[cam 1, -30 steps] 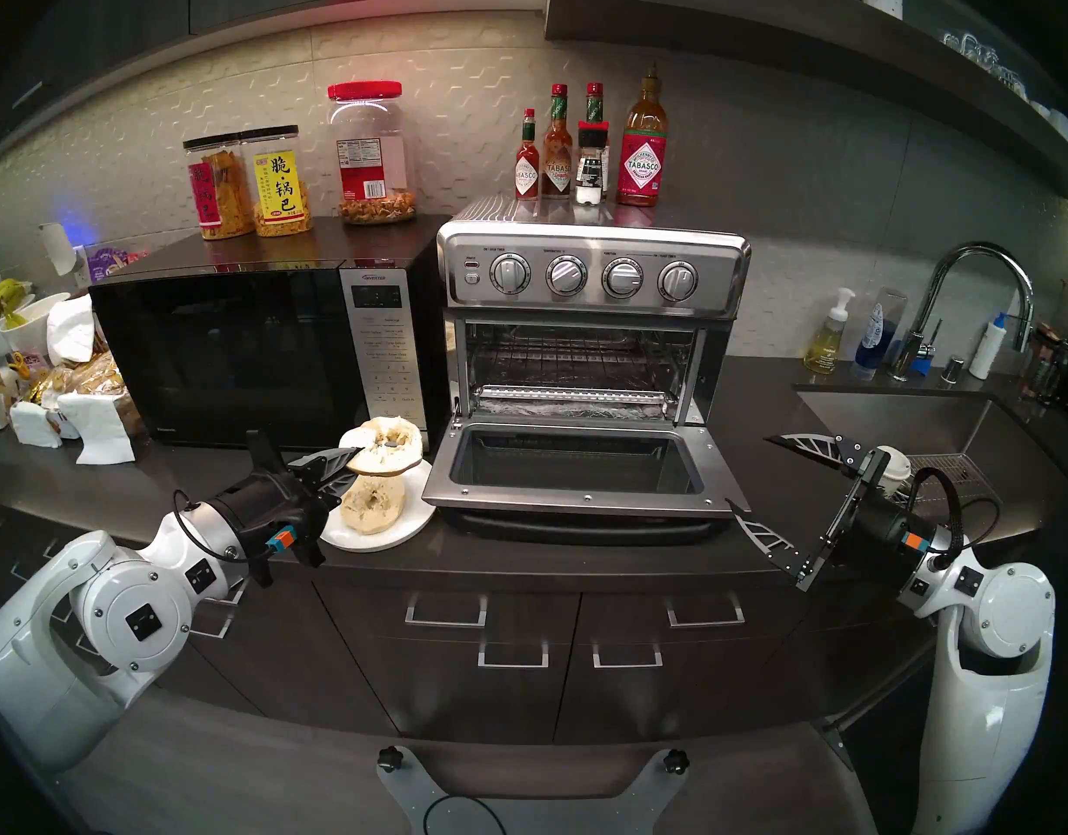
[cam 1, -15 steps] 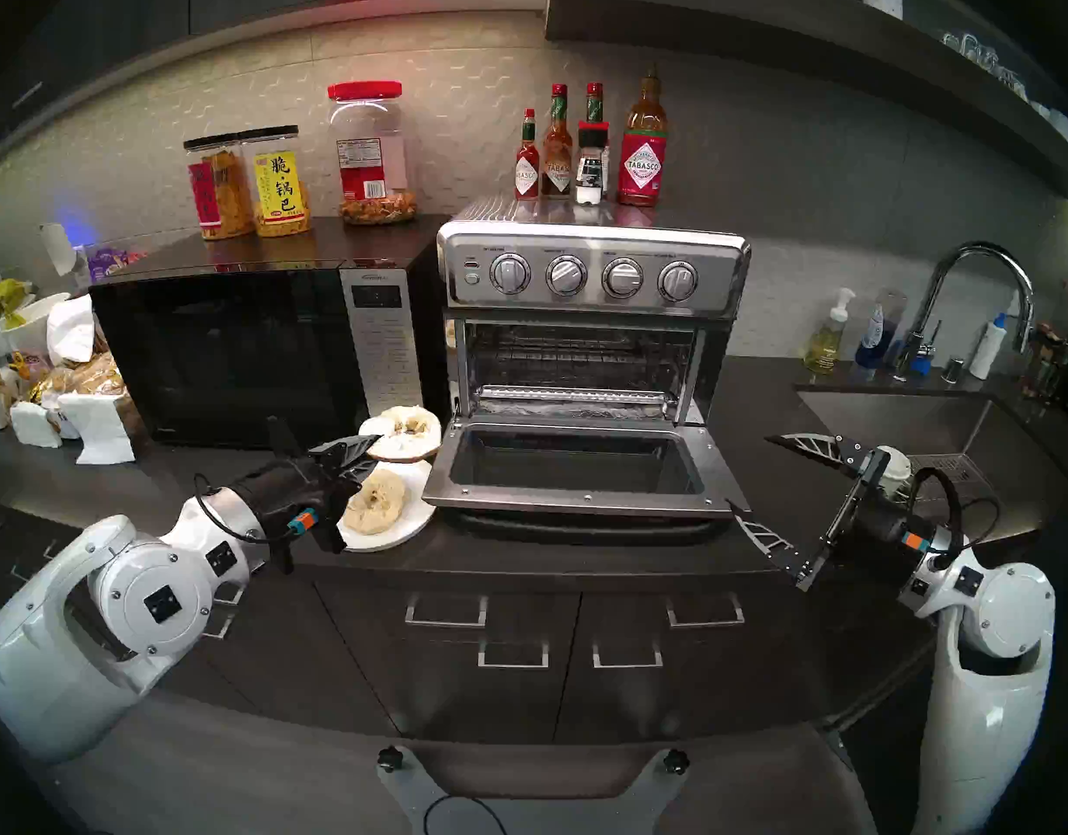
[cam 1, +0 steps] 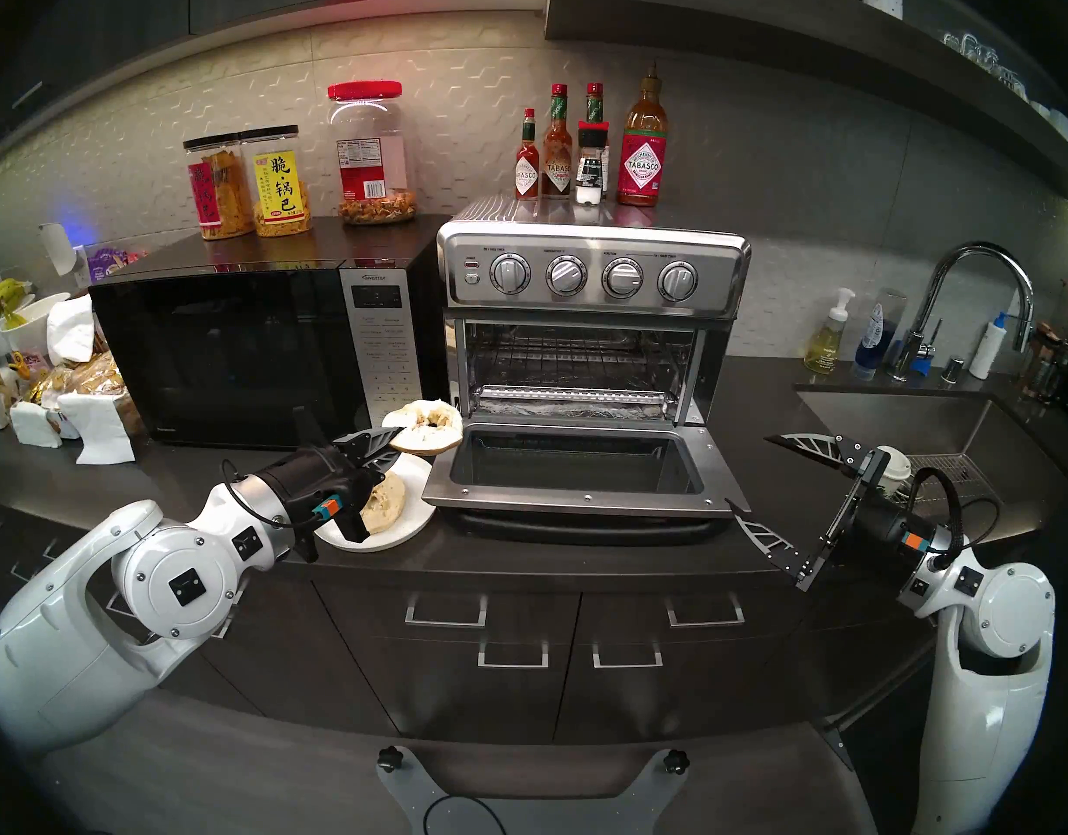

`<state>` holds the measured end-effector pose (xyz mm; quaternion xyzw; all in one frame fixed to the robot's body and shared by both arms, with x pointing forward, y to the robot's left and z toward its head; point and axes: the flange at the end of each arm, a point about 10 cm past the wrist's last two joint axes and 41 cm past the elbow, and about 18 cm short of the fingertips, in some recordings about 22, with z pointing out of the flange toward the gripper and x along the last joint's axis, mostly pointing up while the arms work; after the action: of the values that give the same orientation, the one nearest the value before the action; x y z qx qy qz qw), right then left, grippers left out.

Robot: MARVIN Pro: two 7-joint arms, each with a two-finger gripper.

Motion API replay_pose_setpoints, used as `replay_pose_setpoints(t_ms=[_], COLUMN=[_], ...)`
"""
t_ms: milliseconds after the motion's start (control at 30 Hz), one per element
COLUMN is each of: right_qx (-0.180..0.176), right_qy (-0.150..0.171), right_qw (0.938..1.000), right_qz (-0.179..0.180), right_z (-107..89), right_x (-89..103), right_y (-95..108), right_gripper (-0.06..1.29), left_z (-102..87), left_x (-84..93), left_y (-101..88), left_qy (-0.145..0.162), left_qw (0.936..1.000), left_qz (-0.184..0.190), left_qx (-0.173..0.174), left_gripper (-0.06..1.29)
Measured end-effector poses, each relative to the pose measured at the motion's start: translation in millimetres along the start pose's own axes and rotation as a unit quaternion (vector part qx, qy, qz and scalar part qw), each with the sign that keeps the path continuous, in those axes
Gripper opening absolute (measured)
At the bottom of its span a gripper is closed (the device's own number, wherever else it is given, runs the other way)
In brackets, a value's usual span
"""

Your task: Open the oven and place the bagel inside on the rack

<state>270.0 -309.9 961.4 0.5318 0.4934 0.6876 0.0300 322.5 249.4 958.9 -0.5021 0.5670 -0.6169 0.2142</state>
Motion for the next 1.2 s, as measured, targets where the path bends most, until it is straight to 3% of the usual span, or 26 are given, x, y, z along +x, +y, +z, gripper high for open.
replay_pose_setpoints(t_ms=[267,667,1200], right_qx=[0.000,0.000,0.000], right_qy=[0.000,0.000,0.000], right_qw=[1.0000,1.0000,1.0000], right_qz=[0.000,0.000,0.000], right_z=[0.0,0.0,0.0], right_x=[0.0,-0.1,-0.1], right_y=[0.0,0.0,0.0], right_gripper=[1.21,1.21,1.21], left_z=[12.0,35.6,64.3], left_x=[3.9,-4.4,-4.0], left_y=[5.7,15.9,-5.2], left_qy=[0.012,0.007,-0.003], left_qw=[0.9999,0.9999,1.0000], left_qz=[-0.009,-0.016,0.002], left_qx=[0.000,0.000,-0.007], left_gripper=[0.07,0.07,0.07])
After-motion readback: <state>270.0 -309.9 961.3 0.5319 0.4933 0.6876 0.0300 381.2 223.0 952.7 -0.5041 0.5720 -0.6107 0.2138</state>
